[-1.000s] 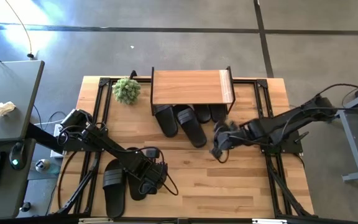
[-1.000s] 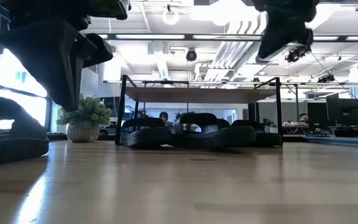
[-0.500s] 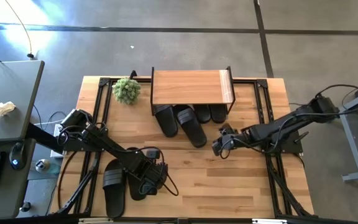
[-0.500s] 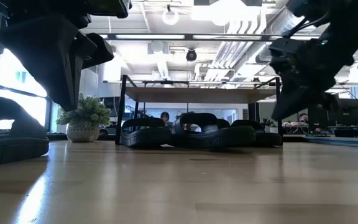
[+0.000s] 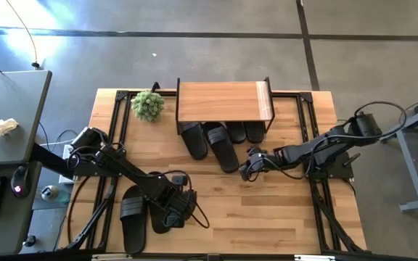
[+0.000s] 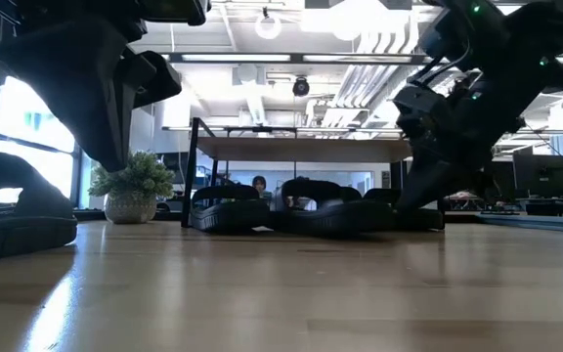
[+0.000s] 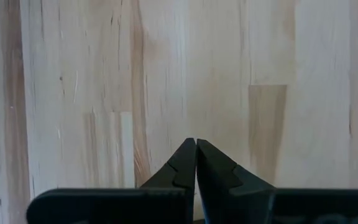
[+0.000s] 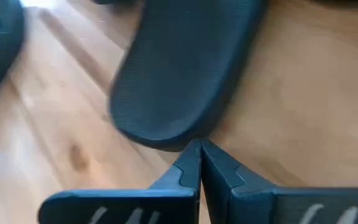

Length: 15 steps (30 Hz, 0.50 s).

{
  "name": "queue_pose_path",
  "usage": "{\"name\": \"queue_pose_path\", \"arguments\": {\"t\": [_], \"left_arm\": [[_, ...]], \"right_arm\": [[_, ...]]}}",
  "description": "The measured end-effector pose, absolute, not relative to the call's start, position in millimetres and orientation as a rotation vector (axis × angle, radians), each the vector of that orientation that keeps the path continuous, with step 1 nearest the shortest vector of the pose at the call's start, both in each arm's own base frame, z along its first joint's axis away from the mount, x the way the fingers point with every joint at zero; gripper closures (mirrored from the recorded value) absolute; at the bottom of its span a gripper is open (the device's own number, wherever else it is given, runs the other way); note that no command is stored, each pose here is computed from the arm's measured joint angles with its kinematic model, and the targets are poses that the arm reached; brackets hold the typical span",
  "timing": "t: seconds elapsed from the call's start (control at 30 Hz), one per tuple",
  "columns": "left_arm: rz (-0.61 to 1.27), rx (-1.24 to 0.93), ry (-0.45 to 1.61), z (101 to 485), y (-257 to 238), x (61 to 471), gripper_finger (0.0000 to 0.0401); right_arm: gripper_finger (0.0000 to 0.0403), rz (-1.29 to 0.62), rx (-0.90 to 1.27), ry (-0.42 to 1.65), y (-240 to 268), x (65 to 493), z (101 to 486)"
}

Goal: Pick and place slides into the shelf
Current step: Adjust the black slippers under the shelf

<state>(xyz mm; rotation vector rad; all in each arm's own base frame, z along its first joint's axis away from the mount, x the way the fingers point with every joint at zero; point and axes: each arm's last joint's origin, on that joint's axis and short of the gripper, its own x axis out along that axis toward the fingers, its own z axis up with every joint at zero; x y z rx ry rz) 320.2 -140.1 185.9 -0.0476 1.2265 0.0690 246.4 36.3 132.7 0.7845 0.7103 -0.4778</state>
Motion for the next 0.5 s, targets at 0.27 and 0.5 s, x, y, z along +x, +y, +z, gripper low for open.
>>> {"name": "queue_pose_path", "arguments": {"t": [0.27, 0.5], "left_arm": [[0.064, -0.054, 1.210, 186.5, -140.8, 321.7, 0.0398], [0.062, -0.058, 1.201, 186.8, -141.1, 322.5, 0.0398]], "right_arm": [[0.0403, -0.446, 0.797, 0.683, 37.8, 253.3, 128.4], [0.0403, -0.437, 0.805, 0.657, 34.4, 257.2, 127.8]]}}
